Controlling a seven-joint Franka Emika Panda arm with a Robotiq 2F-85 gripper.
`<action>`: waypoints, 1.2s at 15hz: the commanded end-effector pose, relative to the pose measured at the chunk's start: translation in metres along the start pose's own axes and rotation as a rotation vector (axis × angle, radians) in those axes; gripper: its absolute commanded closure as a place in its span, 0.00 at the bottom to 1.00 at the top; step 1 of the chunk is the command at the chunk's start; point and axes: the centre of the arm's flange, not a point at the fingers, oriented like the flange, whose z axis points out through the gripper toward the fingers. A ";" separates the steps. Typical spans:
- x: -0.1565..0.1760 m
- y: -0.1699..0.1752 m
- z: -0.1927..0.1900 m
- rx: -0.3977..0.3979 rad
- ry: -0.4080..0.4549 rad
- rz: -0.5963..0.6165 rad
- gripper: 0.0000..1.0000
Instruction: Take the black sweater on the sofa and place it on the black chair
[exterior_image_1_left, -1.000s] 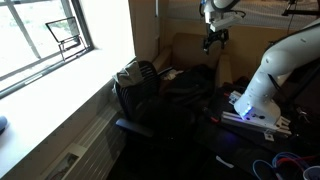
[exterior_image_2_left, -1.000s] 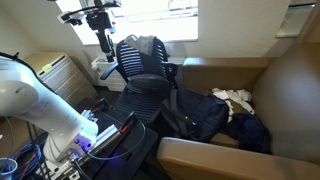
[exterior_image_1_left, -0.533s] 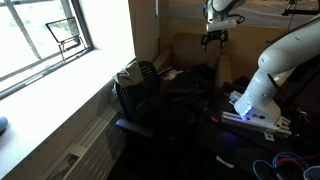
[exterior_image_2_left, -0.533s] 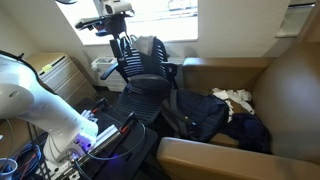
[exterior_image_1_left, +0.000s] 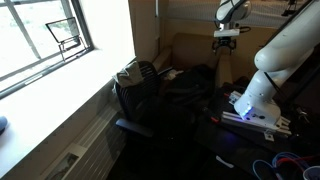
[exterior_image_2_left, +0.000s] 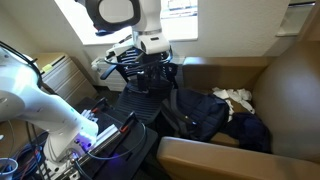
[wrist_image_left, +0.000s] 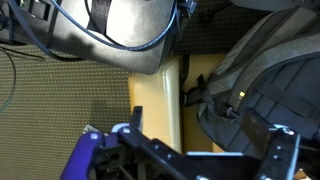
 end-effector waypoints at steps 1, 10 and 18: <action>-0.002 -0.011 0.002 0.029 0.054 0.135 0.00; 0.185 0.031 0.017 0.219 0.059 0.655 0.00; 0.158 0.019 0.004 0.311 0.087 0.747 0.00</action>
